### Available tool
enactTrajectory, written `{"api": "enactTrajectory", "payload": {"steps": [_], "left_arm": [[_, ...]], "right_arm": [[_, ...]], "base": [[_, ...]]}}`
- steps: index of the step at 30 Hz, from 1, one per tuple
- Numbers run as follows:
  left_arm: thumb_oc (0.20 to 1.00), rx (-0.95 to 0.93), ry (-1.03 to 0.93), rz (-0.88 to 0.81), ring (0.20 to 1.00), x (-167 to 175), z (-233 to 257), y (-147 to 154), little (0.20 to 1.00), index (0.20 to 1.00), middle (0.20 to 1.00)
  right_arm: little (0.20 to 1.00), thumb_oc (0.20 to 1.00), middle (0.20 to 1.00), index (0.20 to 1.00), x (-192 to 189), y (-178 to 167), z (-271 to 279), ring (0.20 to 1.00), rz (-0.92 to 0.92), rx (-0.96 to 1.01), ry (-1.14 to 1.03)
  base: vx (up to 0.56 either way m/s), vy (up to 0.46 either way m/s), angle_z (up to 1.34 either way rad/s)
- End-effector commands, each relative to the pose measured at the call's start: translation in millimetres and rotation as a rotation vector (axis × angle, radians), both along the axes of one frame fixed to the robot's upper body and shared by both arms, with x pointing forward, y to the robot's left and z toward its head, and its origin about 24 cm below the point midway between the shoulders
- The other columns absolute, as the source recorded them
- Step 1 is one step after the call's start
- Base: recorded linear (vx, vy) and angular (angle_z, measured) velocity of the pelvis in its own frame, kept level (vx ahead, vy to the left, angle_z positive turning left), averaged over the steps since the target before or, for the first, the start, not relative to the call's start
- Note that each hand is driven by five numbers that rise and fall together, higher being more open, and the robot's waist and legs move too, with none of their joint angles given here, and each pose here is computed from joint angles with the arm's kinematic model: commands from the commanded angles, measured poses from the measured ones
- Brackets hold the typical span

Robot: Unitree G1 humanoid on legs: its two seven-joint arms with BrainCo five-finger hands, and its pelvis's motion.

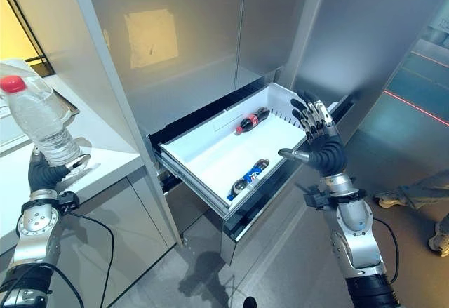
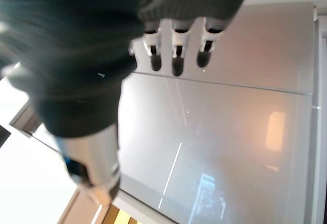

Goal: Take the drinks into the refrigerator

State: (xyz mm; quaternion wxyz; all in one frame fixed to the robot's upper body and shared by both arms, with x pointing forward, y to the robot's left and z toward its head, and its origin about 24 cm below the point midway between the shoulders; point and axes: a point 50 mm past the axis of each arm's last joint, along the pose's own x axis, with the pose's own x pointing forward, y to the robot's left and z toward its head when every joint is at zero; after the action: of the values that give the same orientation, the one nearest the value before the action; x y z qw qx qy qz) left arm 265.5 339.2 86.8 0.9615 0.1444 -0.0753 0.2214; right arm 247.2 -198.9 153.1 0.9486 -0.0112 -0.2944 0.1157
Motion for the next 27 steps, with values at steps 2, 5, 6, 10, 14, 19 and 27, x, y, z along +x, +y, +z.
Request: {"api": "enactTrajectory", "payload": {"steps": [2,5,6,10,14,19,27], "left_arm": [[0.881,0.061,-0.032,-0.049,0.881,27,24,-7,0.881,0.881,0.881],[0.2,0.067,-0.022,-0.074,0.2,32,22,-15,0.2,0.2,0.2],[0.2,0.067,-0.006,-0.083,0.2,33,18,-18,0.2,0.2,0.2],[0.2,0.054,0.016,-0.096,0.2,33,10,-23,0.2,0.2,0.2],[0.2,0.036,0.047,-0.101,0.2,32,-2,-28,0.2,0.2,0.2],[0.2,0.002,0.071,-0.094,0.2,28,-13,-30,0.2,0.2,0.2],[0.2,-0.08,-0.051,-0.157,0.2,17,-7,-43,0.2,0.2,0.2]], "right_arm": [[1.0,1.0,1.0,1.0,-10,4,43,1.0,0.067,-0.01,-0.191],[1.0,1.0,1.0,1.0,-11,6,41,1.0,0.078,-0.007,-0.185],[1.0,1.0,1.0,1.0,-11,6,41,1.0,0.077,-0.009,-0.183],[1.0,1.0,1.0,1.0,-12,6,39,1.0,0.078,-0.009,-0.179],[1.0,1.0,1.0,1.0,-13,6,38,1.0,0.072,-0.01,-0.181],[1.0,1.0,1.0,1.0,-13,6,37,1.0,0.065,-0.005,-0.18],[1.0,1.0,1.0,1.0,-12,3,35,1.0,0.04,-0.016,-0.178]], "base": [[0.0,0.0,0.0],[0.0,-0.001,-0.01],[0.0,-0.002,-0.06],[0.0,-0.002,-0.09],[0.0,-0.001,-0.03],[0.0,0.0,0.0],[0.0,0.0,0.0]]}}
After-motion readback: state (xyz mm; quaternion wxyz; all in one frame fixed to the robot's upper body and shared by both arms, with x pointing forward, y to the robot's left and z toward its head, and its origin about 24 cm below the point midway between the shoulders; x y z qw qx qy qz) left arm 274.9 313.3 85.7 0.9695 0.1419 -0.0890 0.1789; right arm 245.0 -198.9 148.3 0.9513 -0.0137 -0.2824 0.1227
